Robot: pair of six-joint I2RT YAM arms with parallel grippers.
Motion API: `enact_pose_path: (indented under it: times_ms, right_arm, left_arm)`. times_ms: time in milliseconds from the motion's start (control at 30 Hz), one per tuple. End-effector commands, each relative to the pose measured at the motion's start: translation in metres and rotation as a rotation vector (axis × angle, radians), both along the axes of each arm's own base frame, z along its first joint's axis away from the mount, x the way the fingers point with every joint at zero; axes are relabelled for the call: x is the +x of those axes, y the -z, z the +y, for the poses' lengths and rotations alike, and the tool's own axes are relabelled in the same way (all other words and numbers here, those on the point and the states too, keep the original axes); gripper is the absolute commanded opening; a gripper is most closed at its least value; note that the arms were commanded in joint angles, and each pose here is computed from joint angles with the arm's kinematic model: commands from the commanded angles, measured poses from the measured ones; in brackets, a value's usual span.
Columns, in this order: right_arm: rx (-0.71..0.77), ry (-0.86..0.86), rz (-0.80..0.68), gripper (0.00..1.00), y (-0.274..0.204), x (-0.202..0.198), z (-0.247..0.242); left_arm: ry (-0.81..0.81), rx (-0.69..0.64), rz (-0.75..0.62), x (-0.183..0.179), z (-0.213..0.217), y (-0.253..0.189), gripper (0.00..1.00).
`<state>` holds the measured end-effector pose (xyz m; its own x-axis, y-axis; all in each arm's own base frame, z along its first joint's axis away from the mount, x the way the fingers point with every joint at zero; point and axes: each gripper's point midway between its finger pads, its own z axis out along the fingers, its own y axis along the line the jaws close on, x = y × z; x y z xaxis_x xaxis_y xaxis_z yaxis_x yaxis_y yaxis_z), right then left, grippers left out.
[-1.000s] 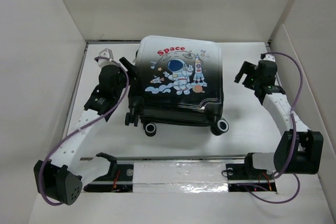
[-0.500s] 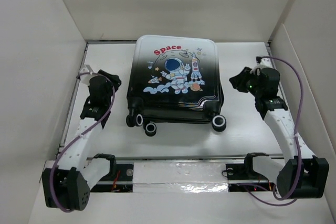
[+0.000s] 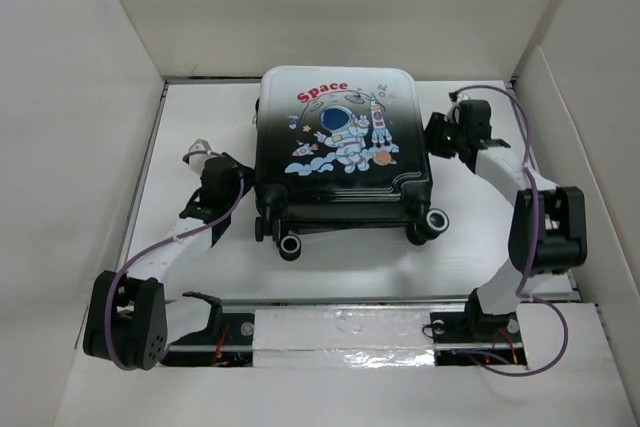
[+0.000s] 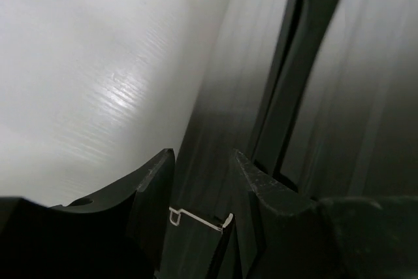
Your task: Pack the luggage
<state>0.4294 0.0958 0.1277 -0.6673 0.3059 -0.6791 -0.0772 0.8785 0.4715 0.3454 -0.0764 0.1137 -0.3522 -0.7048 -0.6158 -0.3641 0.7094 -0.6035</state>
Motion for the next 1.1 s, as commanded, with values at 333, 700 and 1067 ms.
enact_pose_path:
  times_ms: [333,700,1067]
  right_arm:
    - [-0.082,-0.578,-0.119,0.60,-0.074,0.054,0.228]
    - [0.011,-0.273,-0.403,1.00,-0.205,0.064,0.101]
    - [-0.048,-0.088,-0.508,0.58,-0.230,0.003,0.018]
  left_arm:
    - [0.326,-0.007,-0.009,-0.102,-0.120,0.022,0.35]
    - [0.275,0.108,-0.122,-0.104,-0.122,-0.032,0.40]
    - [0.015,-0.005,-0.323,-0.085,-0.031,-0.114,0.53]
